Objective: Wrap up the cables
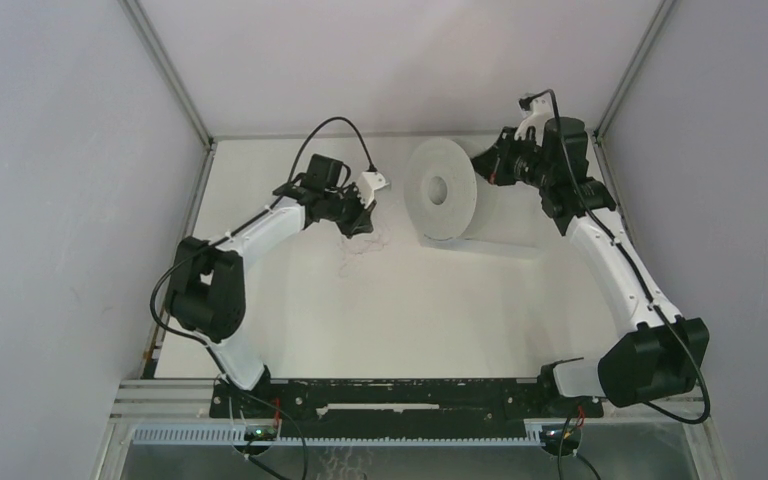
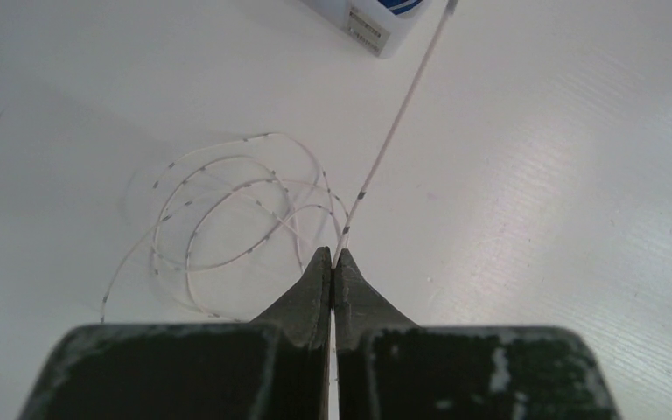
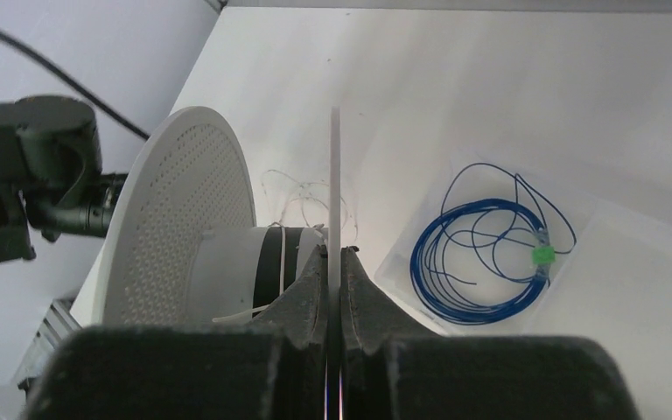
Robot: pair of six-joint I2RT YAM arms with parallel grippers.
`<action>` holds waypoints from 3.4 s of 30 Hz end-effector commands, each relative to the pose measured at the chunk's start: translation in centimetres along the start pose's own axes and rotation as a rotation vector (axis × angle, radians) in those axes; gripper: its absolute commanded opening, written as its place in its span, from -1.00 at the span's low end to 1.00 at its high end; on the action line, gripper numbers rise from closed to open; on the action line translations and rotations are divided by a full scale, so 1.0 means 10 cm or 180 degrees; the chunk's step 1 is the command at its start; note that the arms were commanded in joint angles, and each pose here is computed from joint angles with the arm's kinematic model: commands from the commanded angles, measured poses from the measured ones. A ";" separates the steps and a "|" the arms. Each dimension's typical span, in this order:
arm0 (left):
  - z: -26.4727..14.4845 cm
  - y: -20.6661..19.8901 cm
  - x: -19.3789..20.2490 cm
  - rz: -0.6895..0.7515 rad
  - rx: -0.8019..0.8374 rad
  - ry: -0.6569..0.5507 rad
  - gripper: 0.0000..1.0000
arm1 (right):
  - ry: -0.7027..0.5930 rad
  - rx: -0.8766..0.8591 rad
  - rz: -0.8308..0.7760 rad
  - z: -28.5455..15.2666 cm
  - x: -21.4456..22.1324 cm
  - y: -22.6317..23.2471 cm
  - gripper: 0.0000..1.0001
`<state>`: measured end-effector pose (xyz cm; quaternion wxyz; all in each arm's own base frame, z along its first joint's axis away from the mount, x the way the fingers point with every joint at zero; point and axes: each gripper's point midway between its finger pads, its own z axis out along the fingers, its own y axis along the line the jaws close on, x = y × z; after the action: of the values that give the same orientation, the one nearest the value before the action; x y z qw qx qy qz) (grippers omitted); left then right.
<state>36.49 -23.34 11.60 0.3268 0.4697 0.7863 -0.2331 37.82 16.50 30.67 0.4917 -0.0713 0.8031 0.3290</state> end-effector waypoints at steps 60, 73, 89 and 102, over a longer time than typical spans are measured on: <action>-0.43 -2.11 -2.09 0.0259 0.1300 -0.0705 -0.92 | -0.0475 0.1462 -0.0220 0.13 -0.21 -0.64 -1.00; -0.61 -1.81 -2.36 0.0193 0.1083 -0.0906 -0.97 | -0.0407 0.1415 -0.0367 0.19 -0.12 -0.58 -1.00; -0.80 -1.61 -2.48 0.0043 0.1065 -0.1036 -0.88 | -0.0376 0.1353 -0.0439 0.24 -0.09 -0.52 -1.00; -0.71 -1.48 -2.47 0.0047 0.0879 -0.1040 -0.99 | -0.0342 0.1292 -0.0446 0.26 -0.07 -0.48 -1.00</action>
<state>29.59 -39.81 29.90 0.3193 0.4710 0.7201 -0.3971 41.35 14.38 25.63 0.5205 -0.0063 0.8439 0.1302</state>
